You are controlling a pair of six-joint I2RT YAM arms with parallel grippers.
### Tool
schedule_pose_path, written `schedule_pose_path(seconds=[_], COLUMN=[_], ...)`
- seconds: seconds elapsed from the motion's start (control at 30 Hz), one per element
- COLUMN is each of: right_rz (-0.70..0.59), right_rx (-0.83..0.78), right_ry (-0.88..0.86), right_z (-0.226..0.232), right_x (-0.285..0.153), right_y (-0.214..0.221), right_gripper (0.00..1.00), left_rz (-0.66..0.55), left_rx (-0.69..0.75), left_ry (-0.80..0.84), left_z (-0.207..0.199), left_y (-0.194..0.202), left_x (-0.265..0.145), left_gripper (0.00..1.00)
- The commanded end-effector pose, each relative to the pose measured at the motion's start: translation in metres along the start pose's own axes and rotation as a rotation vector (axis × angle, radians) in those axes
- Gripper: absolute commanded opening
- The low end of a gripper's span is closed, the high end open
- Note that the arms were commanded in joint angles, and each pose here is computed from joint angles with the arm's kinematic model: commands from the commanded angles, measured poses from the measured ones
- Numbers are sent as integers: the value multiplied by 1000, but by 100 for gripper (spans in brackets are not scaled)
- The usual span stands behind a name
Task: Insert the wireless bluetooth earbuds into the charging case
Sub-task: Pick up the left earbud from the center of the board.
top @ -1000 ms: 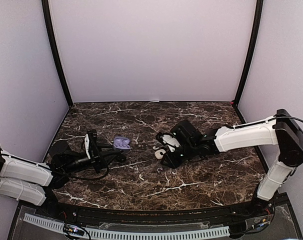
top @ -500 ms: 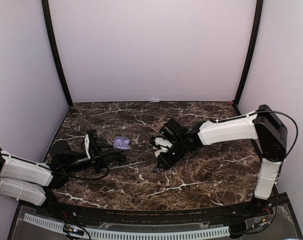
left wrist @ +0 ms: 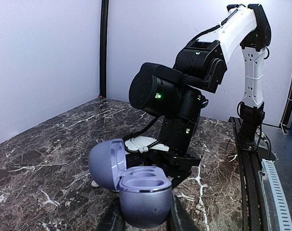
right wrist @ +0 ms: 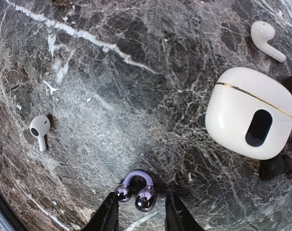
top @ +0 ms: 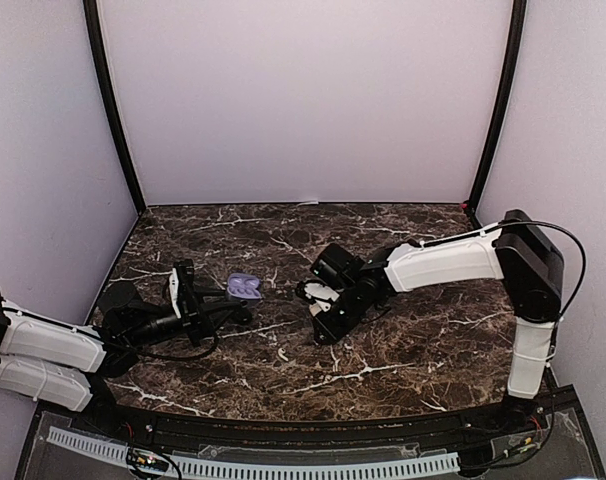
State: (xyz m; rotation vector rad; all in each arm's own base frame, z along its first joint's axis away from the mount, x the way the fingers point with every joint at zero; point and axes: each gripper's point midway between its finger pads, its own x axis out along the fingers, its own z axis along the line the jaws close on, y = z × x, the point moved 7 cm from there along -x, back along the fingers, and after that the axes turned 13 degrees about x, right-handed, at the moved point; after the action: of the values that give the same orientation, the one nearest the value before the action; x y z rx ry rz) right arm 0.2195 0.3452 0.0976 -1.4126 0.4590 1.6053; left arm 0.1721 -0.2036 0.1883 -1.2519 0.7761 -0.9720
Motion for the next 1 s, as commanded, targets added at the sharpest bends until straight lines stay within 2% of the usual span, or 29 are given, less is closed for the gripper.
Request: schedule_pose_path(seconds=[0.0,0.2,0.53,0.8,0.97], right_rz=[5,-1,-64,-229,-382], right_rx=[4,3,-7,-58,-61], right_ry=[25,41,-8,-148,-209], right_z=[3,2,8,18,20], right_x=[5,6,-7,-32,-54], right_y=[-3,-4,-7,-2,-2], right_gripper=[30,21,14,12,11], left_rz=[-25,-27,-27,-34,-50], left_rx=[23,25,23,17,-4], left_ry=[-2,-2,-1,26,63], left_z=[1,1,1,-1,-4], left_y=[-6,-7,-6,-6,-4], left_x=[-1,-1,-2,-1,2], left_gripper=[10,10,10,10,10])
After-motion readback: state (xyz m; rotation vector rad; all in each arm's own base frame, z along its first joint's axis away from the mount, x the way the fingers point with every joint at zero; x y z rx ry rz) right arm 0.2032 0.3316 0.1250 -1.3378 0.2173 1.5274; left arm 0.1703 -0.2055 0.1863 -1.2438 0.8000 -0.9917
